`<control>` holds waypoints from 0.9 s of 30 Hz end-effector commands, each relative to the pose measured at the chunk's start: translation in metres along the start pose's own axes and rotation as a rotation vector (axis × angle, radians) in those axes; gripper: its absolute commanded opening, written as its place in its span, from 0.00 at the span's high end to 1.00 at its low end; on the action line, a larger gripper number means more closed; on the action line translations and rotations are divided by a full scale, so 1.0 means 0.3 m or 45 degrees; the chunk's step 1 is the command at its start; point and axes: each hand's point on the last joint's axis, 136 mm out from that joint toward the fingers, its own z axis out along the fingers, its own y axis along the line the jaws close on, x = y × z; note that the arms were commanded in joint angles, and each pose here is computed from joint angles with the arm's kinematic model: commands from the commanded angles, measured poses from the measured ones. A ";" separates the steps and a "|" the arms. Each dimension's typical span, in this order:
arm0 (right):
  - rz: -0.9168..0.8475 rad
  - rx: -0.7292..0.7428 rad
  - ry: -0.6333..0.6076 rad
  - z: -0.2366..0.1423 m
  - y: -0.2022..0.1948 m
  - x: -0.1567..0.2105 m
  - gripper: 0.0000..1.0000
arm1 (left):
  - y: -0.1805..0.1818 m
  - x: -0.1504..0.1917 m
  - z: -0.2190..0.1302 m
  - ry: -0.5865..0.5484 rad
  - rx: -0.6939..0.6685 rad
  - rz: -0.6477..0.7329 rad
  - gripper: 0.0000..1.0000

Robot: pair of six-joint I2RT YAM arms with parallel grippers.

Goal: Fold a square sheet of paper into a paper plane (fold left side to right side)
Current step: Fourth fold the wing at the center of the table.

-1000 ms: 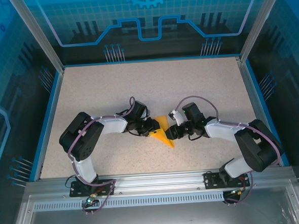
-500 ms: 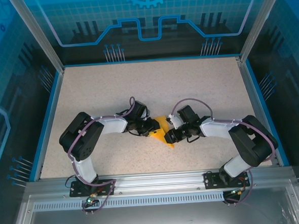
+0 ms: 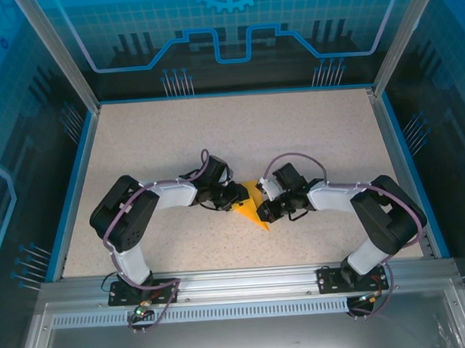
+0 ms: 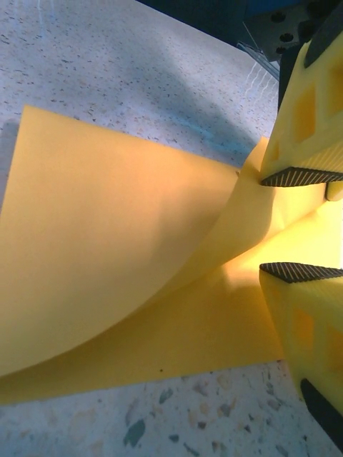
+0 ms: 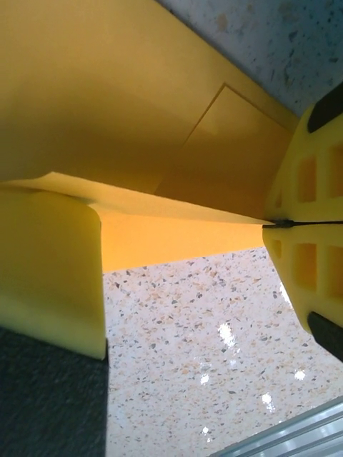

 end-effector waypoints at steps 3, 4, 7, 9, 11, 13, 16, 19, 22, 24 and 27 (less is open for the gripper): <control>0.040 -0.067 0.002 0.003 0.006 0.006 0.96 | -0.017 0.030 -0.004 0.028 0.013 0.008 0.66; 0.045 -0.069 0.000 0.003 0.003 0.007 0.96 | -0.019 0.031 -0.003 0.029 0.013 0.009 0.66; 0.050 -0.074 -0.003 0.002 0.001 0.008 0.96 | -0.021 0.037 0.008 0.041 0.006 0.015 0.67; 0.052 -0.075 -0.003 0.002 -0.001 0.008 0.96 | -0.021 0.037 0.018 0.047 0.001 0.016 0.67; 0.058 -0.077 0.003 0.005 -0.004 0.012 0.96 | -0.017 0.037 0.027 0.052 -0.004 0.011 0.67; 0.061 -0.076 0.008 0.009 -0.008 0.015 0.96 | -0.014 0.035 0.032 0.053 -0.006 0.010 0.66; 0.070 -0.080 0.016 0.013 -0.013 0.019 0.95 | -0.010 0.033 0.039 0.056 -0.013 0.007 0.65; 0.075 -0.091 0.019 0.015 -0.013 0.019 0.95 | 0.003 0.033 0.050 0.061 -0.028 -0.002 0.65; 0.079 -0.099 0.021 0.017 -0.013 0.019 0.94 | 0.022 0.036 0.058 0.065 -0.052 -0.011 0.64; 0.085 -0.113 0.022 0.017 -0.012 0.018 0.94 | 0.034 0.035 0.060 0.064 -0.069 -0.015 0.63; 0.101 -0.145 0.021 0.018 -0.009 0.015 0.92 | 0.046 0.039 0.063 0.068 -0.086 -0.019 0.63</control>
